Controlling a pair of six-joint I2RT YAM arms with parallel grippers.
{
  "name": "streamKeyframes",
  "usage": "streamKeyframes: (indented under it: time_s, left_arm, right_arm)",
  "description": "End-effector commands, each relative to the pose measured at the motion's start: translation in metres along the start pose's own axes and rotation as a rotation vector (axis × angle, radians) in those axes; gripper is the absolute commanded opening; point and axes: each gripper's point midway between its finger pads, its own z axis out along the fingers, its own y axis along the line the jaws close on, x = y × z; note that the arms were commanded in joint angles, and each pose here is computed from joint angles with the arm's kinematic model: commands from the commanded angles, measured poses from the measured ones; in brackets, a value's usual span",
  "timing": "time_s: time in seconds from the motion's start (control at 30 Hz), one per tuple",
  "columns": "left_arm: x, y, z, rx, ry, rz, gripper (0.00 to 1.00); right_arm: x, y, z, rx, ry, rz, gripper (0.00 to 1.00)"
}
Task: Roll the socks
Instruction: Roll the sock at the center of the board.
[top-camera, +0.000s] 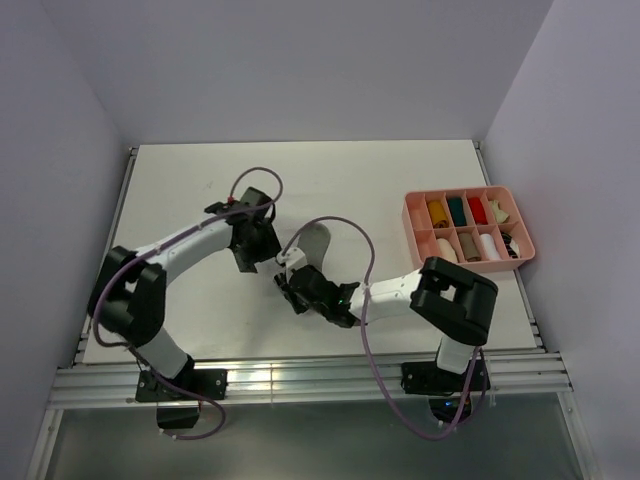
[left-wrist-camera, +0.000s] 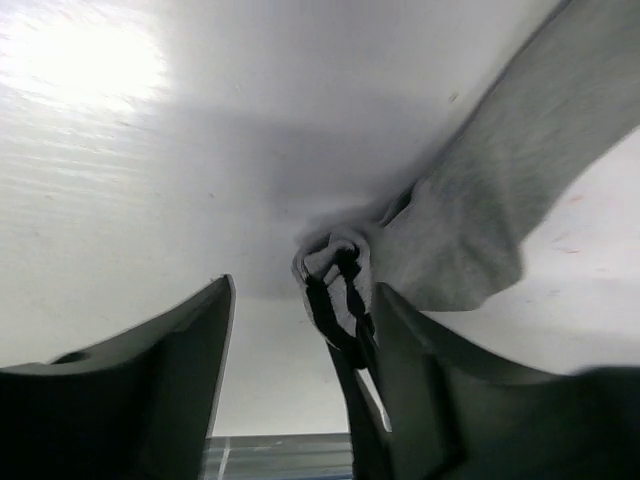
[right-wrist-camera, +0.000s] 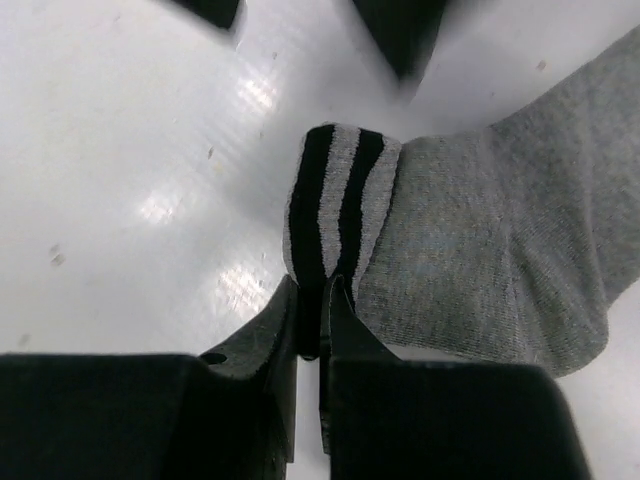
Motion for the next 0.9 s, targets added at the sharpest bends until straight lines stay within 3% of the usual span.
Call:
streamKeyframes:
  time_s: [0.0,0.1,0.2,0.5,0.63,0.87]
  left_arm:
    - [-0.038,-0.012,-0.036,0.159,-0.177,-0.13,0.7]
    - [-0.049,-0.01,-0.053,0.23,-0.274,-0.181,0.72]
    - [-0.043,-0.011,-0.059,0.313,-0.298,-0.208,0.71]
    - [0.014,-0.005,-0.031,0.453,-0.157,-0.287,0.68]
    - [0.021,-0.014,-0.029,0.526,-0.159,-0.303,0.68]
    - [0.037,-0.016,-0.005,0.506,-0.097,-0.273,0.65]
  right_arm:
    - [0.022,0.018,-0.02,-0.216,0.105,0.133,0.0]
    - [0.009,0.017,-0.027,-0.314,0.1,0.248,0.0]
    - [0.0,0.013,-0.032,-0.392,0.097,0.365,0.0]
    - [0.012,0.003,-0.036,-0.586,0.15,0.661,0.0]
    - [0.027,-0.004,-0.033,-0.608,0.188,0.765,0.0]
    - [0.032,-0.01,-0.028,-0.624,0.201,0.827,0.0]
